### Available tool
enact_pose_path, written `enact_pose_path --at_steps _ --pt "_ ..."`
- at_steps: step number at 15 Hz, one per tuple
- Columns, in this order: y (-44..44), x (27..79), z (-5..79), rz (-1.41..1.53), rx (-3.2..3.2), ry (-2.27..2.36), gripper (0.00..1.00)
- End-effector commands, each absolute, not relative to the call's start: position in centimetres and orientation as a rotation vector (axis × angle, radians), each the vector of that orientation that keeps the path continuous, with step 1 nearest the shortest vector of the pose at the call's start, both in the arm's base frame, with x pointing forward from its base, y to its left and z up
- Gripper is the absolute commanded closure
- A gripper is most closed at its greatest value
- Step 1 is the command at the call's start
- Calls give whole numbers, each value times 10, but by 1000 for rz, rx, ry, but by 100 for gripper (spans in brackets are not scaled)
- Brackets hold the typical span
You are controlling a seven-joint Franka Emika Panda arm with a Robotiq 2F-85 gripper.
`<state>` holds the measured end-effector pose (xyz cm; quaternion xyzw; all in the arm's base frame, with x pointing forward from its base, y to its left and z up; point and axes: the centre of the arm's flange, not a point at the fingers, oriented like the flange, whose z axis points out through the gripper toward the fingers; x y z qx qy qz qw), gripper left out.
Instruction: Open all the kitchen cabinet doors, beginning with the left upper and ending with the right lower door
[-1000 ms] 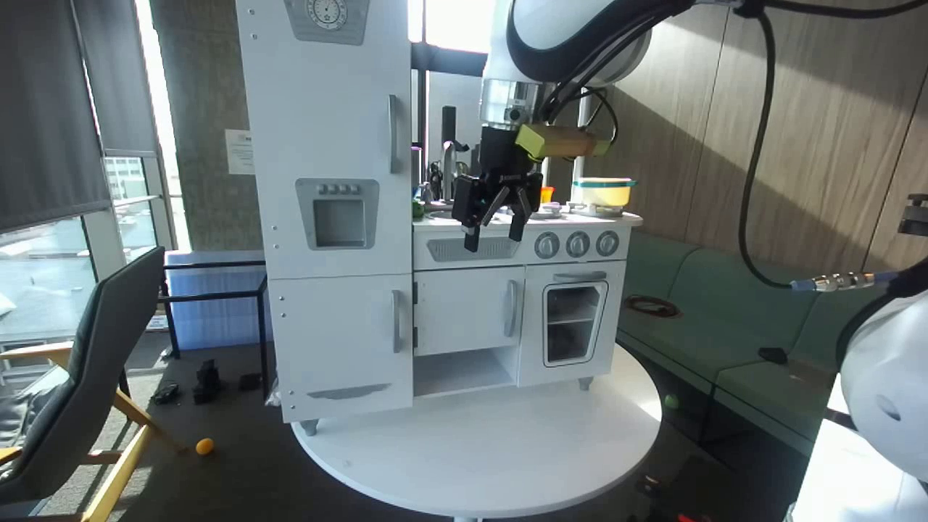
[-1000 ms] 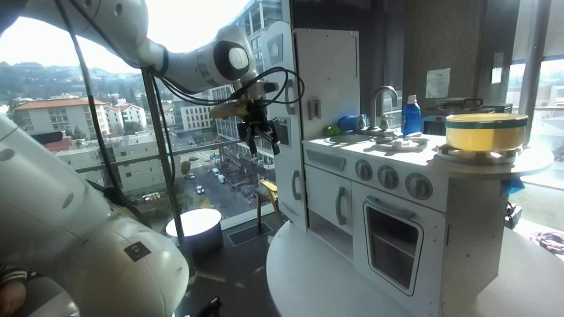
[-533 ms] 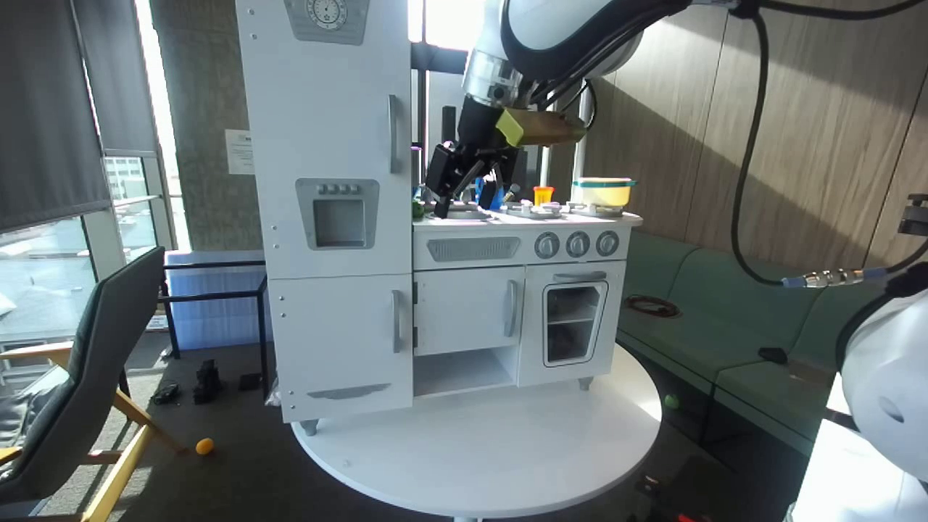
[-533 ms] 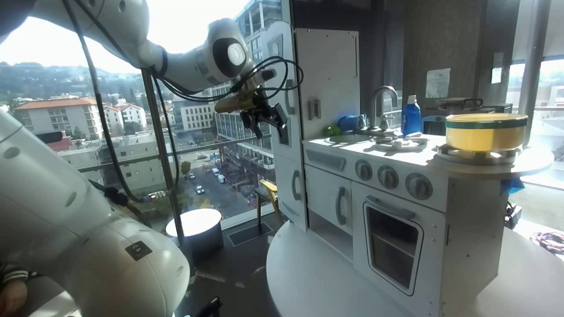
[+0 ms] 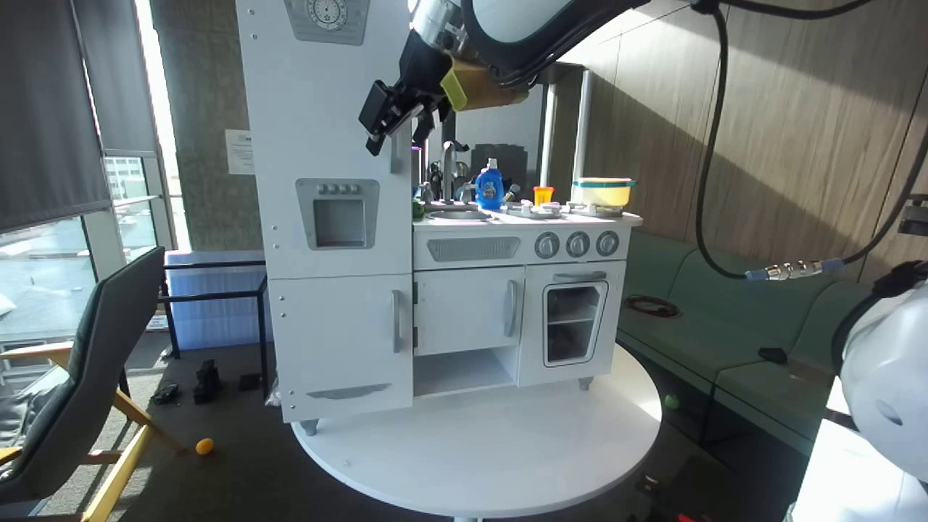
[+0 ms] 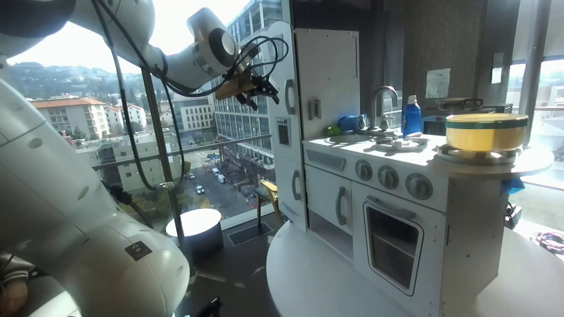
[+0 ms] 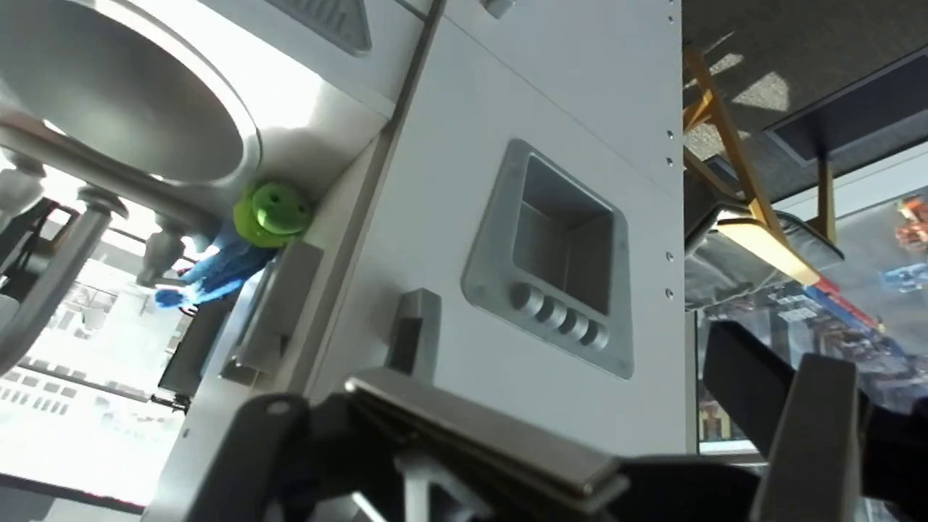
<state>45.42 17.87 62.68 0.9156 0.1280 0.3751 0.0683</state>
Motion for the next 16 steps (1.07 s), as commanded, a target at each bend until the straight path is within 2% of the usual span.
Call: enact_pose_path --at_steps 1,6,12,16 --pt "205 495 646 1260 2663 422 0" --pt "195 525 651 1230 2555 383 0" --pt "206 520 647 1073 2610 391 0" --pt "202 520 644 915 2575 203 0"
